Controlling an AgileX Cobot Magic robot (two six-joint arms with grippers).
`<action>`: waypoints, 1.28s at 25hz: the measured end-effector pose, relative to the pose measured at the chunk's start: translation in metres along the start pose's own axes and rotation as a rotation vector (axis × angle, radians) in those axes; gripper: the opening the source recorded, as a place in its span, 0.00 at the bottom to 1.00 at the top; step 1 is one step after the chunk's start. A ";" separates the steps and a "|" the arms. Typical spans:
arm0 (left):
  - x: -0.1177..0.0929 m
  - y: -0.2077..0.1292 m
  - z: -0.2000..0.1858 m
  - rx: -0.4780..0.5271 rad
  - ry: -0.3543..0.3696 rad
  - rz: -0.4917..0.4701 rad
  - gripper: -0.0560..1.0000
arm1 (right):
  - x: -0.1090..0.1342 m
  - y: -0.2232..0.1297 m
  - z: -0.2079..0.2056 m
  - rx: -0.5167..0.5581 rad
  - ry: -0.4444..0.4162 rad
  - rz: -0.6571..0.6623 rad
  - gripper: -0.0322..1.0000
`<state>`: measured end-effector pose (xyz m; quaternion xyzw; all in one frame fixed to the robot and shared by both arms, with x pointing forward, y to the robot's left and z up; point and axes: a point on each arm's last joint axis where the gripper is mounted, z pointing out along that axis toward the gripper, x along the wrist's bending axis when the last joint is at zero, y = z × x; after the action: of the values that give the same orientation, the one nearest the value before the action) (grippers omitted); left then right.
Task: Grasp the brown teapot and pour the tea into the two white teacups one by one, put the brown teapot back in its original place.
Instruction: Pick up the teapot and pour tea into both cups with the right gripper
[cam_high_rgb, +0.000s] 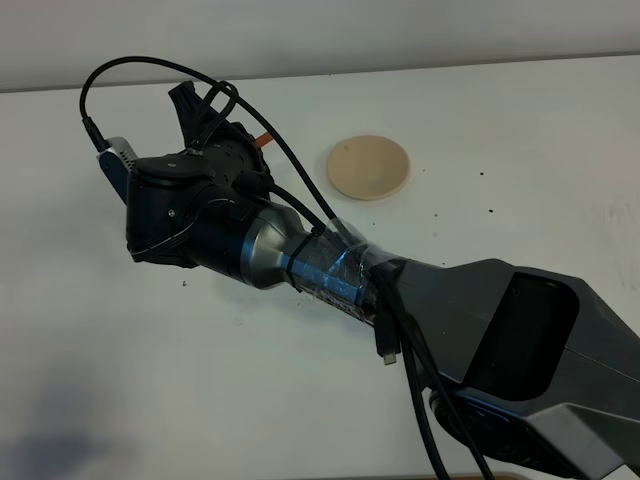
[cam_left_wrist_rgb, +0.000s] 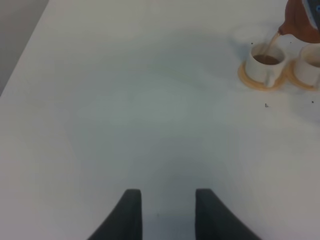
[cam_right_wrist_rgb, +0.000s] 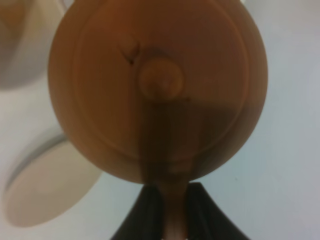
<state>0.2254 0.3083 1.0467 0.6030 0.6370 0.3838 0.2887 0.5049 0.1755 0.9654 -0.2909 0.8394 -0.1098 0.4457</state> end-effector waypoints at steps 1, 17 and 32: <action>0.000 0.000 0.000 0.000 0.000 0.000 0.30 | 0.000 0.000 0.000 0.000 0.000 0.000 0.12; 0.000 0.000 0.000 0.000 0.000 0.000 0.30 | 0.000 0.000 0.000 -0.001 -0.002 -0.007 0.12; 0.000 0.000 0.000 0.000 0.000 0.000 0.30 | 0.000 0.000 0.000 -0.001 -0.002 -0.008 0.12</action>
<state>0.2254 0.3083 1.0467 0.6030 0.6370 0.3838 0.2887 0.5049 0.1757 0.9654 -0.2943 0.8380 -0.1111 0.4459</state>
